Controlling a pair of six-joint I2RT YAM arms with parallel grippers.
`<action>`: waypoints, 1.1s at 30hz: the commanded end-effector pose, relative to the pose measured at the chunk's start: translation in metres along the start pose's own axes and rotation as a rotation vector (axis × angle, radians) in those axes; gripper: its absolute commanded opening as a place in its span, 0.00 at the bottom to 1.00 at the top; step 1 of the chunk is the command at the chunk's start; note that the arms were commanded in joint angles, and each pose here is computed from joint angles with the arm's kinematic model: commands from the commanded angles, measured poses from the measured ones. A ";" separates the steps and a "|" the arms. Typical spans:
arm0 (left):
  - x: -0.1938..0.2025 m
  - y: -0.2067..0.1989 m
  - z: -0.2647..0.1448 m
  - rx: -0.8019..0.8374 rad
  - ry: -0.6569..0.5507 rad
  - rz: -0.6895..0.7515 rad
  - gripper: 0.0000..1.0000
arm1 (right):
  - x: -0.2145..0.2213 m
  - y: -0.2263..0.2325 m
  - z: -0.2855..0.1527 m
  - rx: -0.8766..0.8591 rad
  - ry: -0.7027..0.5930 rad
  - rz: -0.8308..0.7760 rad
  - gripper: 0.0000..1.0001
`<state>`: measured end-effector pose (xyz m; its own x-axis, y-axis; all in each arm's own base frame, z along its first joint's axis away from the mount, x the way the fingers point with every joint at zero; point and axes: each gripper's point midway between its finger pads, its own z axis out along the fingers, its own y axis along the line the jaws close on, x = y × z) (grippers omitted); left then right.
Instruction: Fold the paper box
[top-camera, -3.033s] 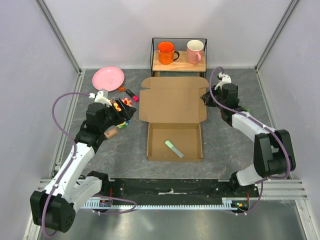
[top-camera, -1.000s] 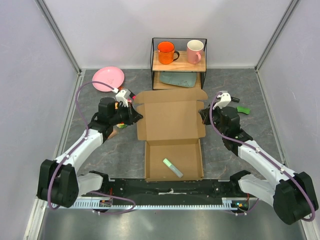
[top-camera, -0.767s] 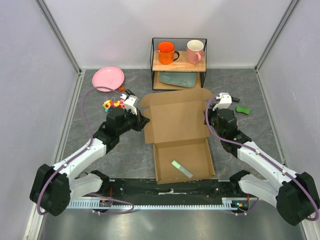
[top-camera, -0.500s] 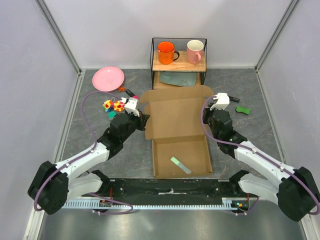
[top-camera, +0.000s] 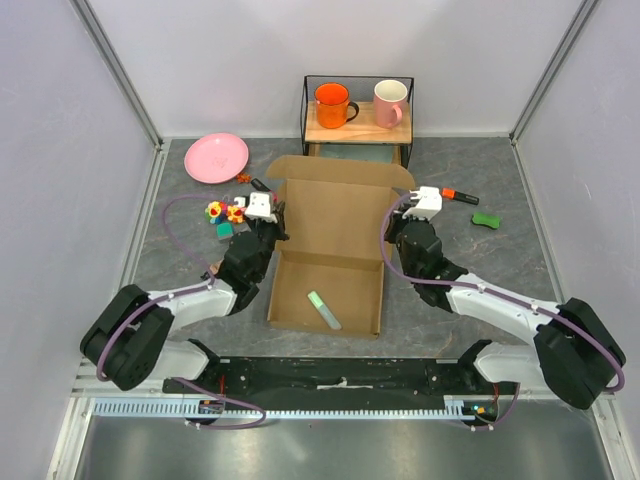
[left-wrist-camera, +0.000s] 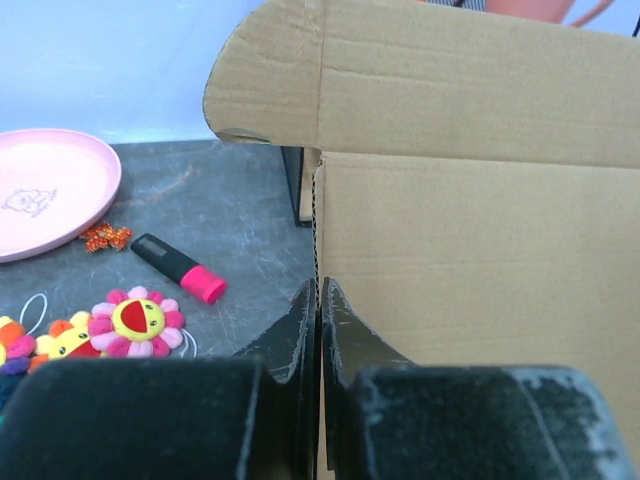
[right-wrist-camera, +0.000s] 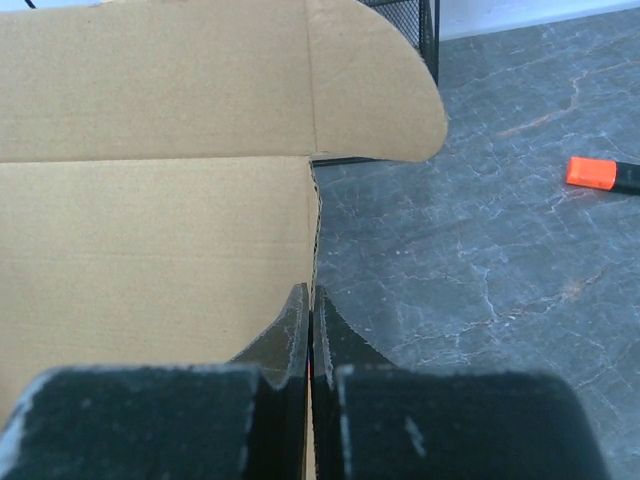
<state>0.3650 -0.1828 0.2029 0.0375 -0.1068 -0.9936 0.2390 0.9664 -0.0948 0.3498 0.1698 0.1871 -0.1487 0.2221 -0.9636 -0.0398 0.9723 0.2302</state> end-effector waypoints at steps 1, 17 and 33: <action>-0.048 0.017 -0.010 -0.091 -0.273 -0.102 0.02 | -0.030 0.016 0.001 -0.015 -0.118 0.066 0.00; -0.051 0.025 -0.028 -0.086 -0.321 -0.049 0.02 | -0.046 0.020 -0.010 0.009 0.074 -0.114 0.24; -0.052 0.018 -0.034 -0.030 -0.364 0.020 0.02 | -0.051 0.008 -0.021 -0.114 0.588 -0.214 0.79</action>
<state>0.3428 -0.1576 0.1956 0.1825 -0.0856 -0.9795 0.1948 0.9796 -0.0493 0.3541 0.1718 0.2864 -0.4049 0.0245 -0.9141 -0.0950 0.9931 0.0687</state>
